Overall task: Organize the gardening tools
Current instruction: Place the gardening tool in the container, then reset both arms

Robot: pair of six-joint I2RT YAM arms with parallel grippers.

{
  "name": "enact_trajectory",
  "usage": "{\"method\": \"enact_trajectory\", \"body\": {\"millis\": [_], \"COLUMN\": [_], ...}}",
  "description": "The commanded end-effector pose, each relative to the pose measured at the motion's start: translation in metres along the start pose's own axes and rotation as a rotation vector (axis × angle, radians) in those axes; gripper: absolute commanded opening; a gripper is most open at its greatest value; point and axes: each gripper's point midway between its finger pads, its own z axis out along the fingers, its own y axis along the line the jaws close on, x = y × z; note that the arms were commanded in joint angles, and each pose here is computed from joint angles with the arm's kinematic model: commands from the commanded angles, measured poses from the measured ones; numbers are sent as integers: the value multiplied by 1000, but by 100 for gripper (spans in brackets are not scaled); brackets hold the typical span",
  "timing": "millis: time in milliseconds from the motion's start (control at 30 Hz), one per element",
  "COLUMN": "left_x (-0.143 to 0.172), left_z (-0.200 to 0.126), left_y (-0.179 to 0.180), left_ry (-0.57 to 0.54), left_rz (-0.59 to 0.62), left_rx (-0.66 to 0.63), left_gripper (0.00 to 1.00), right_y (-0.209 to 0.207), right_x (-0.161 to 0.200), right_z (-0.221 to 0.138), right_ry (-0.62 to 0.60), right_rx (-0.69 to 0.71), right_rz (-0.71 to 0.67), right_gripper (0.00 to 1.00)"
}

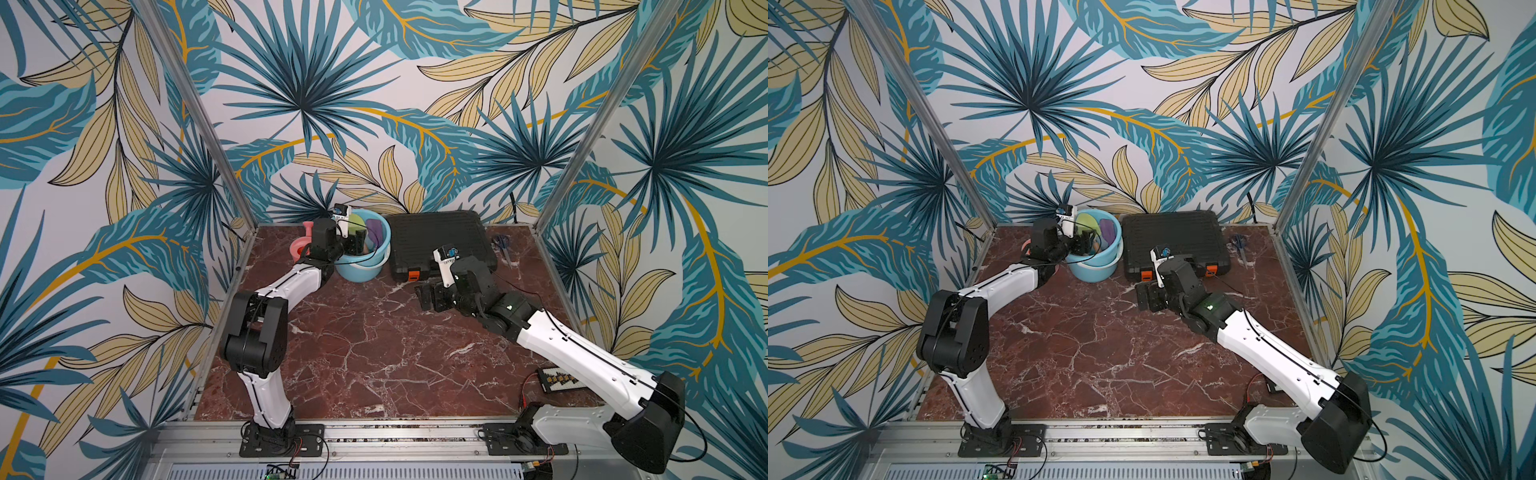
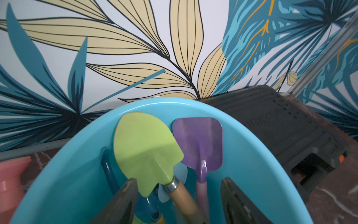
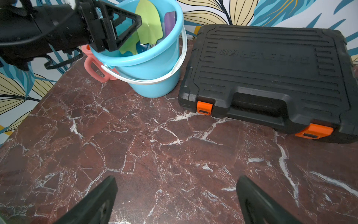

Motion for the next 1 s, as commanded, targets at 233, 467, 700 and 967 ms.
{"method": "enact_trajectory", "body": {"millis": [233,467,700,967], "left_x": [-89,-67,6,87], "left_z": [-70,-141,-217,-265], "left_y": [-16,6,54,103], "left_ry": [-151,-131,-51,-46], "left_rz": [-32,-59,-90,-84], "left_rx": [-4,-202,-538,-845], "left_gripper": [100,100,100,100], "right_y": [-70,-120,-202,-256], "right_x": [-11,-14,16,50], "right_z": [-17,-30,-27,-1], "right_ry": [-122,-289,-246,-181], "right_rx": [402,631,846,879], "right_rz": [-45,-82,33,56], "right_gripper": [99,100,99,99]}}
